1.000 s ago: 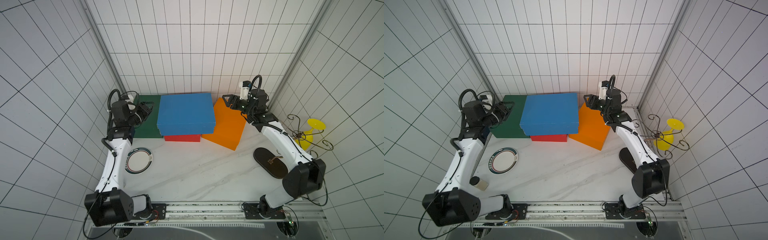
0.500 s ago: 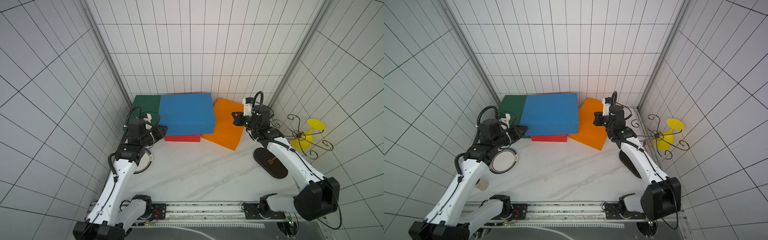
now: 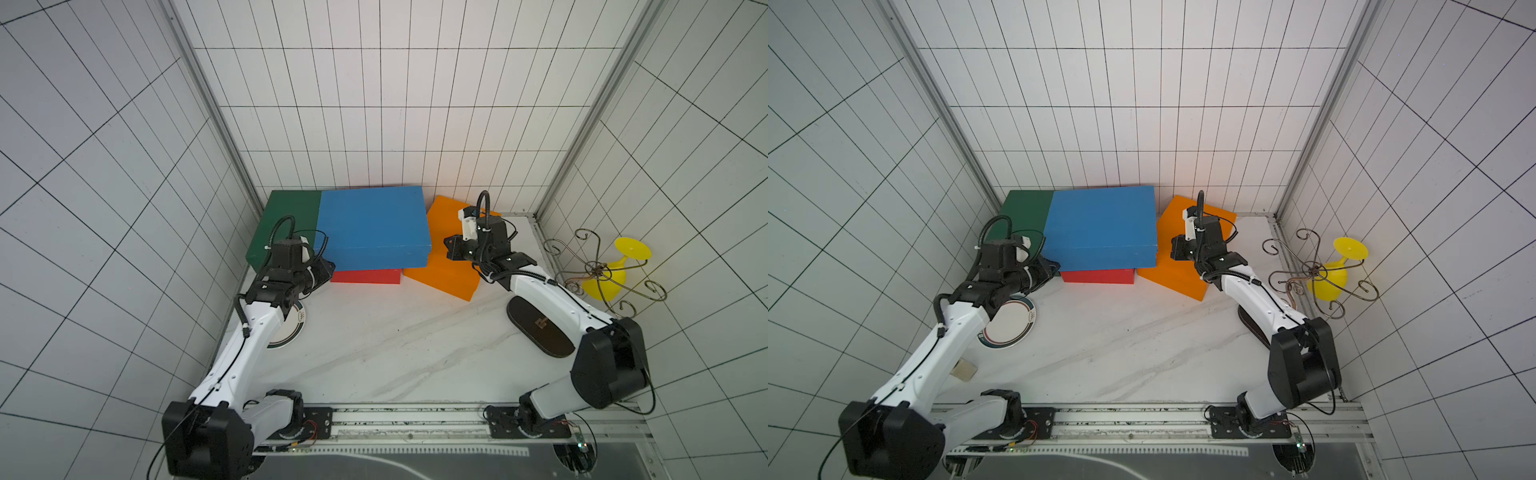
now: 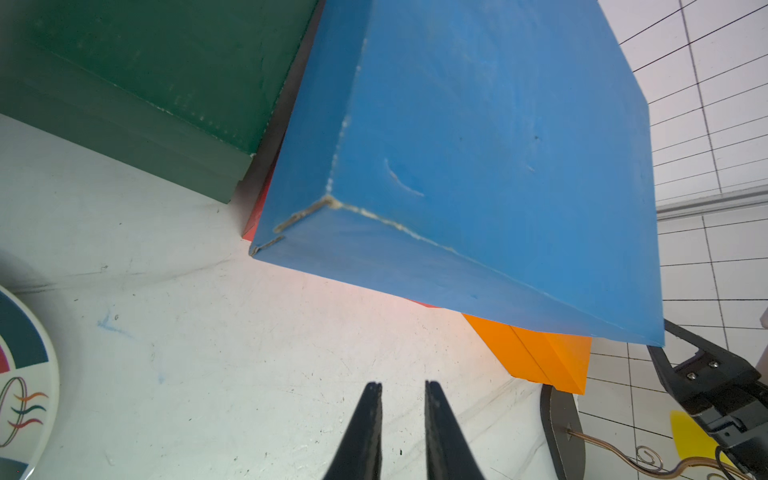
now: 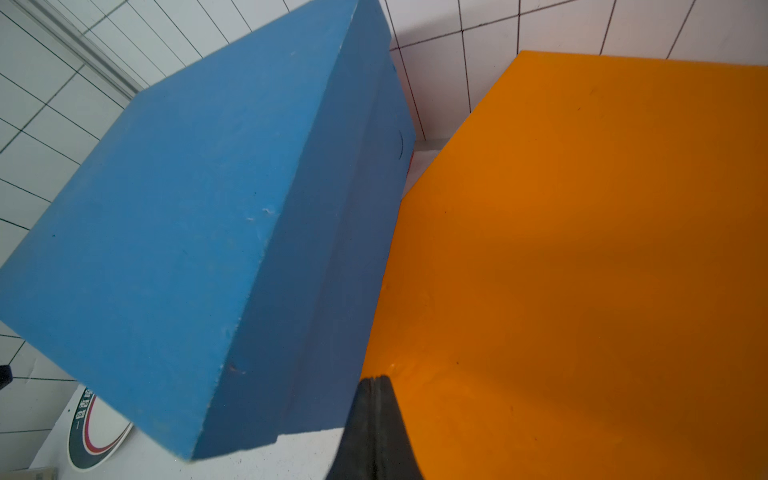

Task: Stack the shoeboxes
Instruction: Adjust the shoebox at the center of the board.

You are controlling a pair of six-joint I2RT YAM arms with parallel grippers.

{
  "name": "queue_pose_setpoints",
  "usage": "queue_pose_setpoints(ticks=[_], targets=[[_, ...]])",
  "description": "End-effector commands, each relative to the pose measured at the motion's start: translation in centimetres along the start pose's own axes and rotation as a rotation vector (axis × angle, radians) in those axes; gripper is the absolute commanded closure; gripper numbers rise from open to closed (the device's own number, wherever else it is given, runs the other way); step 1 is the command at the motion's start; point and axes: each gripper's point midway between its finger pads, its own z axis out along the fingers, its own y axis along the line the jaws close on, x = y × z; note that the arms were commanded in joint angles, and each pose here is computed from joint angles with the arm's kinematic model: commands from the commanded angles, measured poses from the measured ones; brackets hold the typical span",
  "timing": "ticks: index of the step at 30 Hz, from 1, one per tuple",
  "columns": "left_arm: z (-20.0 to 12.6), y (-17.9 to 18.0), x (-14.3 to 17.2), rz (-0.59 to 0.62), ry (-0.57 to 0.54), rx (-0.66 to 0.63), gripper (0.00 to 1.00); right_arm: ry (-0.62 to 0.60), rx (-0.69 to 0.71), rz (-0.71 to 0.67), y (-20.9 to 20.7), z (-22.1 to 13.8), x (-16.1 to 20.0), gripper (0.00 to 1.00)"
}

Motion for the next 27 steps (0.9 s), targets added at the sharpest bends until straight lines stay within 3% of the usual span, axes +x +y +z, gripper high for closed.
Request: queue_pose_setpoints(ticks=[1,9,21,27], targets=[[0.1,-0.9,-2.0,0.04,-0.052,0.005,0.8,-0.025,-0.037,-0.039,1.4,0.9,-0.9,1.0],[1.0,1.1,-4.4,0.001,-0.063,-0.018,0.8,-0.009,-0.043,-0.094,4.1,2.0,0.4,1.0],[0.9,2.6,-9.7,-0.033,-0.161,-0.03,0.8,0.049,-0.18,-0.143,11.4,1.1,4.8,1.0],[1.6,3.1,-10.8,-0.066,-0.184,-0.024,0.8,0.005,-0.201,-0.197,12.4,0.2,2.5,1.0]])
